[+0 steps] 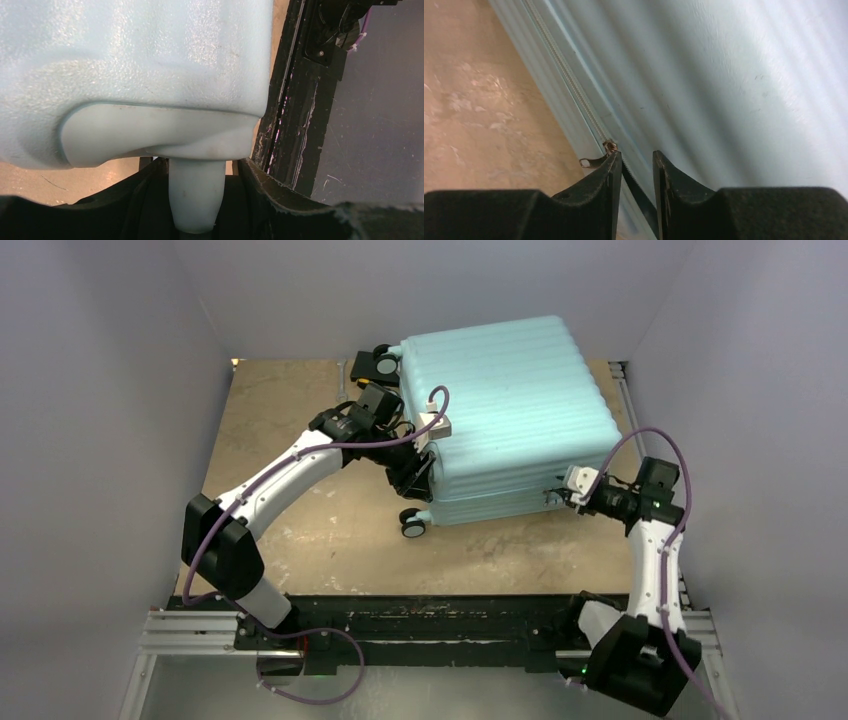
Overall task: Pack the luggage
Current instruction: Zip the luggage at the center of the board.
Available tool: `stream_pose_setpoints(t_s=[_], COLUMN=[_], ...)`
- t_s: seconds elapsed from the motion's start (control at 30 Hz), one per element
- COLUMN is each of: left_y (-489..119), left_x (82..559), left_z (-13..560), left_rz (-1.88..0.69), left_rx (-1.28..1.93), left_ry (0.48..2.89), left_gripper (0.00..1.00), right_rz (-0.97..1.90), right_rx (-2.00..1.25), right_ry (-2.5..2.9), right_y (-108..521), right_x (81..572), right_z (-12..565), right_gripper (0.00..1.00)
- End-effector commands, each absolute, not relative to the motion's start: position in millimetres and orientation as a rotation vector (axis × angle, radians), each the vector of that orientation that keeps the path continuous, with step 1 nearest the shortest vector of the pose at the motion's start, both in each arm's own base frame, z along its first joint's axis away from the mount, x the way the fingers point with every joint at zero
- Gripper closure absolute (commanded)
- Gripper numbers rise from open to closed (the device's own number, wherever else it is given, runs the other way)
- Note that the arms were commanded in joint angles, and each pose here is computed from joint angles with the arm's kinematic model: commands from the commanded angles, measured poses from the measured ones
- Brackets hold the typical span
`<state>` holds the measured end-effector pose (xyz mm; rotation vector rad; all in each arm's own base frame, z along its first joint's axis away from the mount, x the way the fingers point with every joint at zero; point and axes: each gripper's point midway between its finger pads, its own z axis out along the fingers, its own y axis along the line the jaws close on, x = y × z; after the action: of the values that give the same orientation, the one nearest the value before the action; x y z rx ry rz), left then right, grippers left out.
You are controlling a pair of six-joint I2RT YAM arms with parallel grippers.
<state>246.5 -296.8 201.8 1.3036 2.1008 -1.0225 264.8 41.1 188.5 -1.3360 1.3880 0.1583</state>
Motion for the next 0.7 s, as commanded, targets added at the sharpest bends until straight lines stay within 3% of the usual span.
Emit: stream_pose_setpoints(t_s=[0.0,0.3,0.5,0.67], left_y=[-311.4,-313.4,-315.6,-319.0], left_x=[251.2,256.3,264.0,268.1], left_z=[288.5,297.7,294.9,294.6], left_rz=[-1.075,-1.055,-1.04,-1.042], left_rx=[1.301,1.295,1.29,1.289], left_ry=[1.728,1.715,1.733,1.735], left_gripper=[1.0,1.0,1.0,1.0], right_rz=[0.394,0.717,0.535,0.508], right_rx=[-1.167,-1.124,-1.097,-1.082], right_ry=[1.591,1.705,1.758,1.833], right_y=[40.2,44.7,23.4,17.0], right_x=[269.2,260.8,268.6,264.5], right_z=[162.5,137.0,163.2,152.8], right_gripper=[0.68,0.75,0.63,0.62])
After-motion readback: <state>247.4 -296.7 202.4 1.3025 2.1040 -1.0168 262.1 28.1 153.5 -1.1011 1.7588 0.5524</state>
